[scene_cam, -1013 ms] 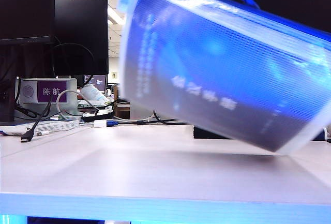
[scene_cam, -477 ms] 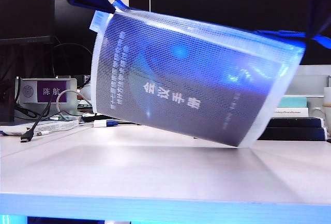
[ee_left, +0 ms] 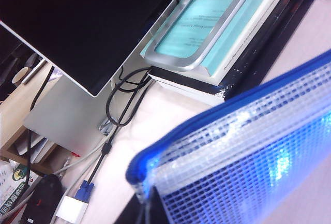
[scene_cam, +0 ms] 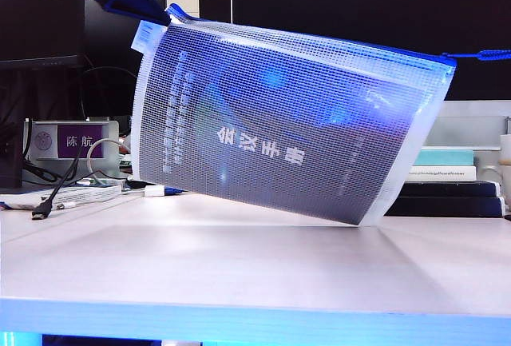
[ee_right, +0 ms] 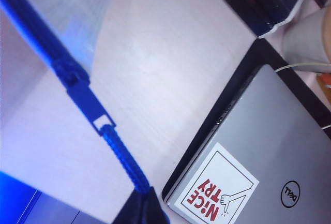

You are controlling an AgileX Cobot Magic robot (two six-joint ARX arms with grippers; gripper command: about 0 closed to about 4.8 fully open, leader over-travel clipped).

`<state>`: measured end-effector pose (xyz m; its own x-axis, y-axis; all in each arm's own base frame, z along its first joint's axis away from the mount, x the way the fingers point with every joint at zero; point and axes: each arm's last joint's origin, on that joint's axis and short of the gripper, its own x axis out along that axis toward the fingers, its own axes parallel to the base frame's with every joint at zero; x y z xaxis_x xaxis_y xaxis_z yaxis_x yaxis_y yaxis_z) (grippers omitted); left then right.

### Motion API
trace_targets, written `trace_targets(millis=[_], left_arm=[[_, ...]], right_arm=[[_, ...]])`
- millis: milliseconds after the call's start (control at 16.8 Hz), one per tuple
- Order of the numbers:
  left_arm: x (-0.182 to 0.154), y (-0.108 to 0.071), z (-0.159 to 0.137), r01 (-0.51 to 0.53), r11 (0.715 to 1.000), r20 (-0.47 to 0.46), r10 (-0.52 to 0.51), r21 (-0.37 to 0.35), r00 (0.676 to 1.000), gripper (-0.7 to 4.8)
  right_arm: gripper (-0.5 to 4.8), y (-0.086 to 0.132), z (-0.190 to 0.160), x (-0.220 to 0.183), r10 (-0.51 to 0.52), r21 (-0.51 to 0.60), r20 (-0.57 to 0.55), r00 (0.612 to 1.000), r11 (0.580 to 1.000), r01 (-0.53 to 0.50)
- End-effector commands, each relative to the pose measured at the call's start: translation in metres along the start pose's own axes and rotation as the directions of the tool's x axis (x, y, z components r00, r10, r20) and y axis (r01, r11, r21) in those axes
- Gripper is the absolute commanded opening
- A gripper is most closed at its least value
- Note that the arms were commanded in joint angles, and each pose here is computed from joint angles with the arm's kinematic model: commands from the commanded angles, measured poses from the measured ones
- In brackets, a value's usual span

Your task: Pick up the transparent plastic file bag with a blue zipper and close its zipper.

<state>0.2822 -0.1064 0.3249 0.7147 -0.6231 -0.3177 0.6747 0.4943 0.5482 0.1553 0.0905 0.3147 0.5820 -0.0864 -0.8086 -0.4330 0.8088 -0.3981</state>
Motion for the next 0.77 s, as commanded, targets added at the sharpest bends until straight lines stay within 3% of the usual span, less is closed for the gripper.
trace_targets(millis=[60, 119, 179, 298, 417, 536, 596, 775], left_arm=[[-0.002, -0.001, -0.001, 0.016, 1.000, -0.030, -0.017, -0.014, 0.999, 1.34], [-0.002, -0.004, -0.004, 0.050, 0.998, -0.049, -0.052, -0.030, 0.997, 2.90], [-0.003, -0.007, -0.006, 0.090, 0.995, -0.057, -0.093, -0.046, 0.994, 3.52], [-0.004, -0.016, -0.012, 0.195, 0.975, -0.092, -0.205, -0.102, 0.974, 3.60], [-0.006, -0.020, -0.015, 0.232, 0.955, -0.103, -0.254, -0.184, 0.962, 3.60], [-0.008, -0.020, -0.013, 0.212, 0.930, -0.101, -0.252, -0.300, 0.962, 3.59], [-0.009, -0.019, -0.013, 0.206, 0.925, -0.101, -0.250, -0.320, 0.963, 3.59], [-0.029, -0.020, -0.002, 0.170, 0.905, -0.103, -0.227, -0.390, 0.968, 3.59]], right_arm=[[3.61, -0.002, 0.007, -0.002, -0.025, 0.058, 0.071, 0.997, 0.998, 0.021], [3.62, -0.003, 0.010, -0.002, -0.022, 0.071, 0.102, 0.995, 0.997, 0.015], [3.62, -0.003, 0.012, -0.002, -0.018, 0.079, 0.123, 0.992, 0.997, 0.008], [3.62, -0.002, 0.017, -0.002, 0.029, 0.087, 0.171, 0.985, 0.995, -0.045], [3.63, 0.000, 0.020, 0.000, 0.068, 0.092, 0.185, 0.980, 0.992, -0.087], [3.62, 0.001, 0.019, 0.007, 0.065, 0.111, 0.174, 0.983, 0.990, -0.085], [3.62, 0.000, 0.018, 0.009, 0.070, 0.126, 0.172, 0.983, 0.988, -0.093], [3.62, -0.007, 0.013, 0.016, 0.200, 0.215, 0.215, 0.956, 0.945, -0.246]])
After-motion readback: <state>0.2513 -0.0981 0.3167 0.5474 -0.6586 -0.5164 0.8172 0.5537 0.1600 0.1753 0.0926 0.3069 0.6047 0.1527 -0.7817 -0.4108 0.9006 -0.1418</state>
